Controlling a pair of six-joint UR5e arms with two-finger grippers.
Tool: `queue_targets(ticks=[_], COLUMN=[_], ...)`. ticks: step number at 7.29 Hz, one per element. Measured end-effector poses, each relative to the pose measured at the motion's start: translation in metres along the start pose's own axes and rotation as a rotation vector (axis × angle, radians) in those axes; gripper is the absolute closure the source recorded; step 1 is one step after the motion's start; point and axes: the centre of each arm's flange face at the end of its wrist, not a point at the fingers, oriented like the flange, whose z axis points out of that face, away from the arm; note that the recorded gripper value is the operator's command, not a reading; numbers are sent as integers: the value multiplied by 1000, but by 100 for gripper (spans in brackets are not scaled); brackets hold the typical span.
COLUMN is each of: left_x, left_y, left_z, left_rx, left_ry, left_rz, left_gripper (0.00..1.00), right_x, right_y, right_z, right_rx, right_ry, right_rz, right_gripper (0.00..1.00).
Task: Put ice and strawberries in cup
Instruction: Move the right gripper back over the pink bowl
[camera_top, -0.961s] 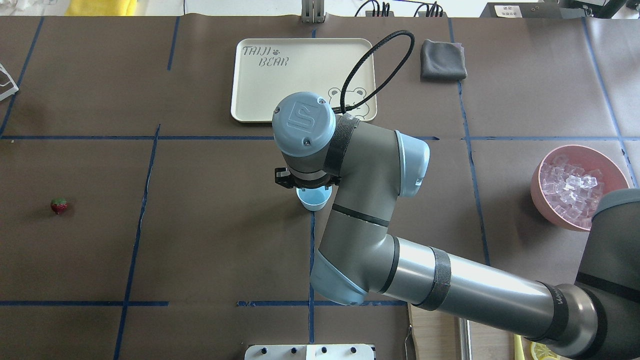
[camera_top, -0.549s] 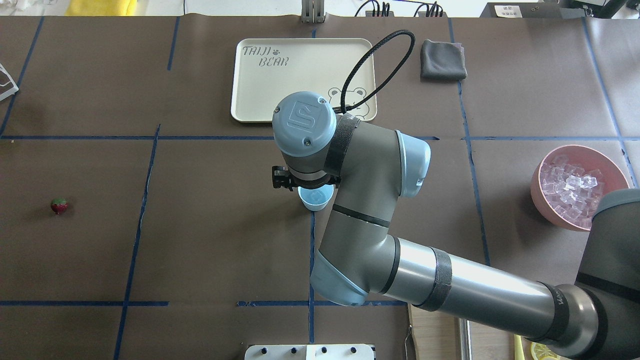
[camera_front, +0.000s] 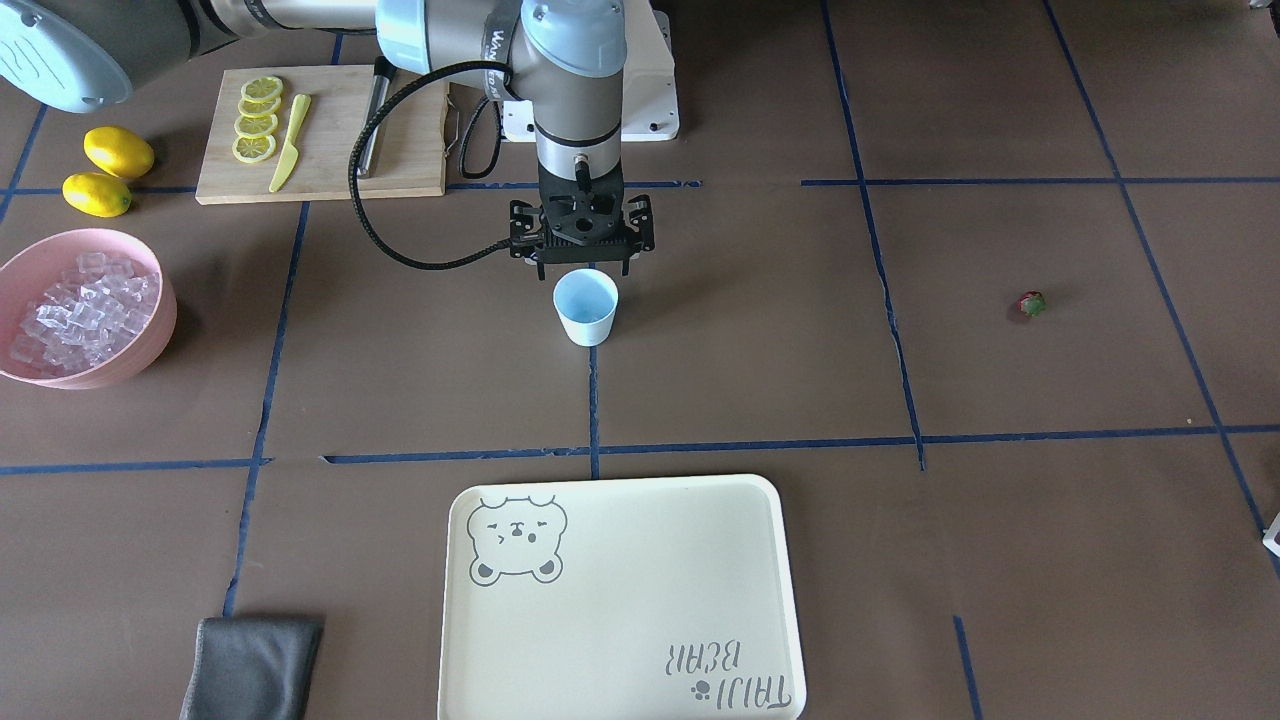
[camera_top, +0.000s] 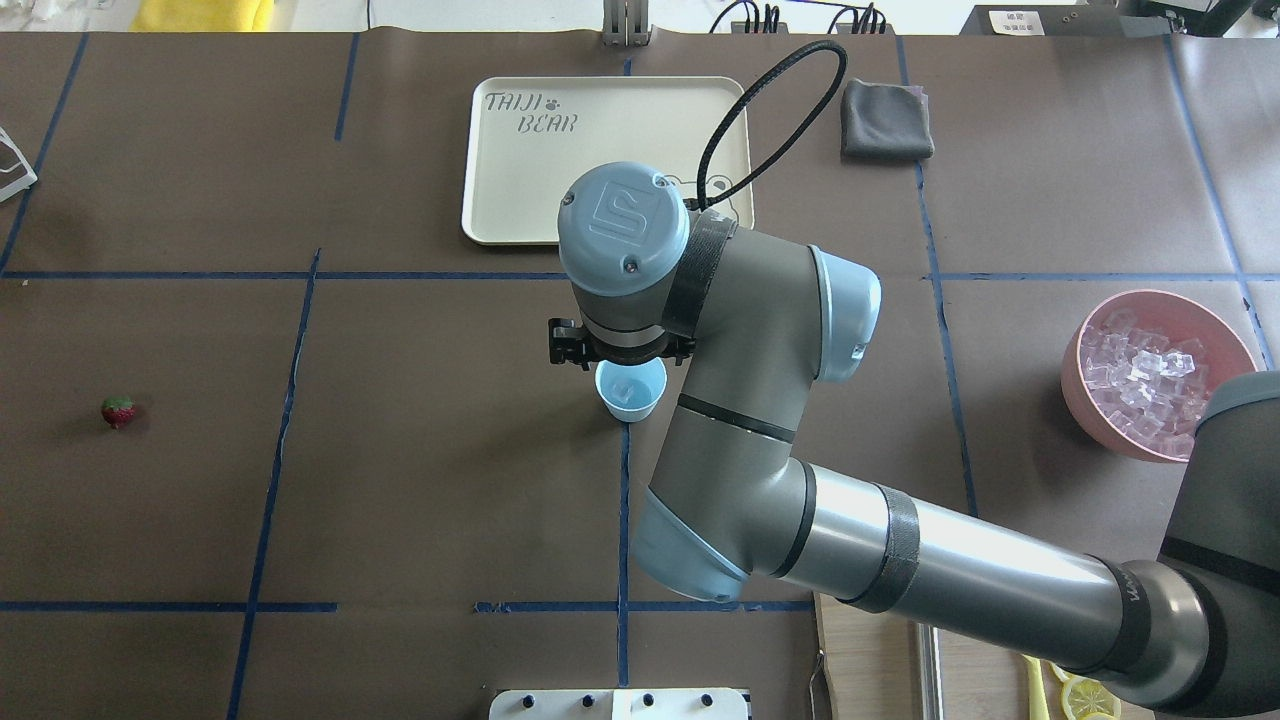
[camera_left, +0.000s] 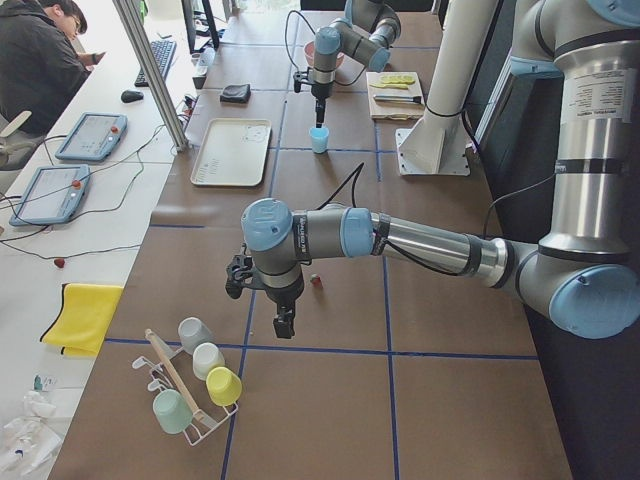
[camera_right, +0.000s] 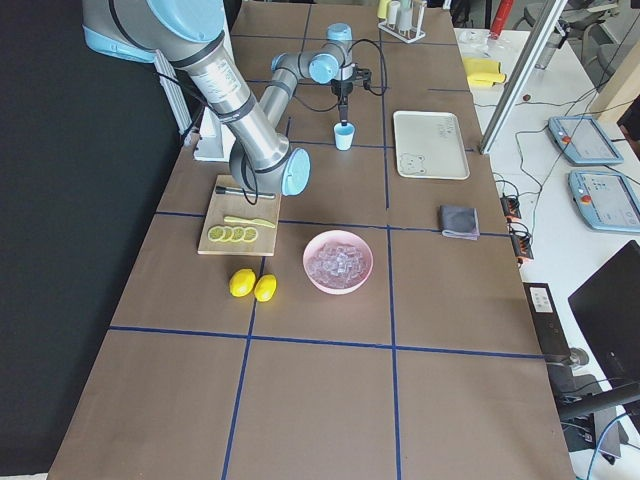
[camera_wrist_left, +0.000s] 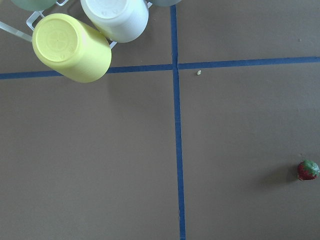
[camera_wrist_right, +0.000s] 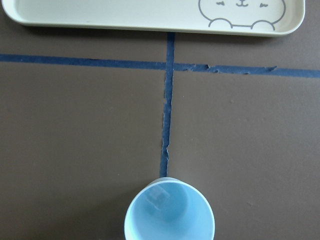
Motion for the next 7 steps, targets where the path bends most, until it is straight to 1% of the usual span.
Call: queue_targets(ticks=[1,2,4,6,7], left_x=[0,0,1,1,1], left_y=[0,0,0,0,0], left_z=[0,0,-1,-1,-1], left_rx=[1,1,2,3,4], left_ry=[0,0,0,0,-1], left_rz=[1,1,2,3,4], left_gripper=[0,0,0,0,0], right_x=[22,56,148,236,275], right_y=[-13,-24,-36,-39,-40], right_z=[-15,-33,-67,-79,-80], right_rx=[-5,-5,-2,-2,-13], right_ry=[-13,-20,-18,9,21], right_rz=[-7,-34,-124,-230,-271], right_gripper=[0,0,0,0,0])
